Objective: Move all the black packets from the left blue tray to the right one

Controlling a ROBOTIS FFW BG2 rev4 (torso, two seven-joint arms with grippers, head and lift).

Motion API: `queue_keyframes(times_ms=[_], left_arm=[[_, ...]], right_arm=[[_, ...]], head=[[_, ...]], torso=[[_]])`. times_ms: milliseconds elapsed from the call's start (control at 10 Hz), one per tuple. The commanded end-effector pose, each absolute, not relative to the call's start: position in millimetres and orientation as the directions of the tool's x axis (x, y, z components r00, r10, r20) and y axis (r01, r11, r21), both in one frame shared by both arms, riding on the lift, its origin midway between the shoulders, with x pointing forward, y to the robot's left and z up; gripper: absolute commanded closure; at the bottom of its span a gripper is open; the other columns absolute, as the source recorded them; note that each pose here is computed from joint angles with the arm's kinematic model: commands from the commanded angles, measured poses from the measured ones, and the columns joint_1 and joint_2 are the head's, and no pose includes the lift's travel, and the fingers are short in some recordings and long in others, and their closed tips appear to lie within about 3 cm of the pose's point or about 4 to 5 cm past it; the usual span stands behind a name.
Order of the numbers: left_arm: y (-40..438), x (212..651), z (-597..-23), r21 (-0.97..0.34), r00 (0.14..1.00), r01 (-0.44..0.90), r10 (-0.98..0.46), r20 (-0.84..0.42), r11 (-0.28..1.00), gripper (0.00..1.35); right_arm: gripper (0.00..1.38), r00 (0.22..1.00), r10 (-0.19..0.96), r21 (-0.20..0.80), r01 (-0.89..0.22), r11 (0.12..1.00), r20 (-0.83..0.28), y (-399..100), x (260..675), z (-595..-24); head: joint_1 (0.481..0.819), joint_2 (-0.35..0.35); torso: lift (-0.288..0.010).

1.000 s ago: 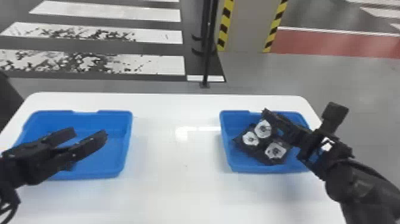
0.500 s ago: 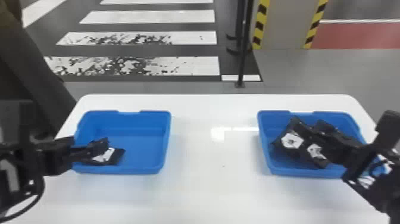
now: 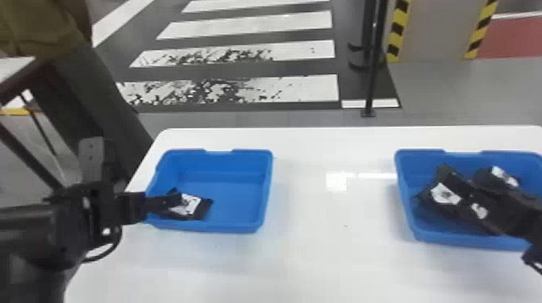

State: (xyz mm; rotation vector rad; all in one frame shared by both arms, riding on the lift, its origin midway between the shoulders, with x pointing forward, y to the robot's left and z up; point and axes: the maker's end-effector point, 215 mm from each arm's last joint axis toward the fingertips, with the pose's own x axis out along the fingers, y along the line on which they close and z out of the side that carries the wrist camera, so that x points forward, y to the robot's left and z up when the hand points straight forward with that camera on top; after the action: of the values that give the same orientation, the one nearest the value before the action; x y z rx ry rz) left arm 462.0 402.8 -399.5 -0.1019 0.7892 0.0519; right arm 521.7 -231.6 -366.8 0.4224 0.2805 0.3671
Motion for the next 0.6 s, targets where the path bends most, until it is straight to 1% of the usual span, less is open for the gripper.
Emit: queue_keyframes(times_ms=[0,300,500], left_arm=[[398,476,-418,-0.094,0.671,-0.079,-0.017,-0.741,0.992,0.14],[387,494,-447,-0.139,0.620,-0.083,-0.058,-0.783,0.987,0.14],[386,503,-457,-0.150,0.607,-0.091,-0.065,-0.792,0.985,0.14]], right_arm=[[0.18,0.890,0.420,0.456,-0.304,0.836,-0.177,-221,521,-364],[0.18,0.879,0.450,0.444,-0.343,0.827,-0.158,-202,514,-354],[0.18,0.869,0.466,0.460,-0.350,0.816,-0.166,-190,504,-362]], head=[[0.695,0.191],[0.695,0.199],[0.695,0.202]], torso=[[-0.140],[-0.140],[-0.140]])
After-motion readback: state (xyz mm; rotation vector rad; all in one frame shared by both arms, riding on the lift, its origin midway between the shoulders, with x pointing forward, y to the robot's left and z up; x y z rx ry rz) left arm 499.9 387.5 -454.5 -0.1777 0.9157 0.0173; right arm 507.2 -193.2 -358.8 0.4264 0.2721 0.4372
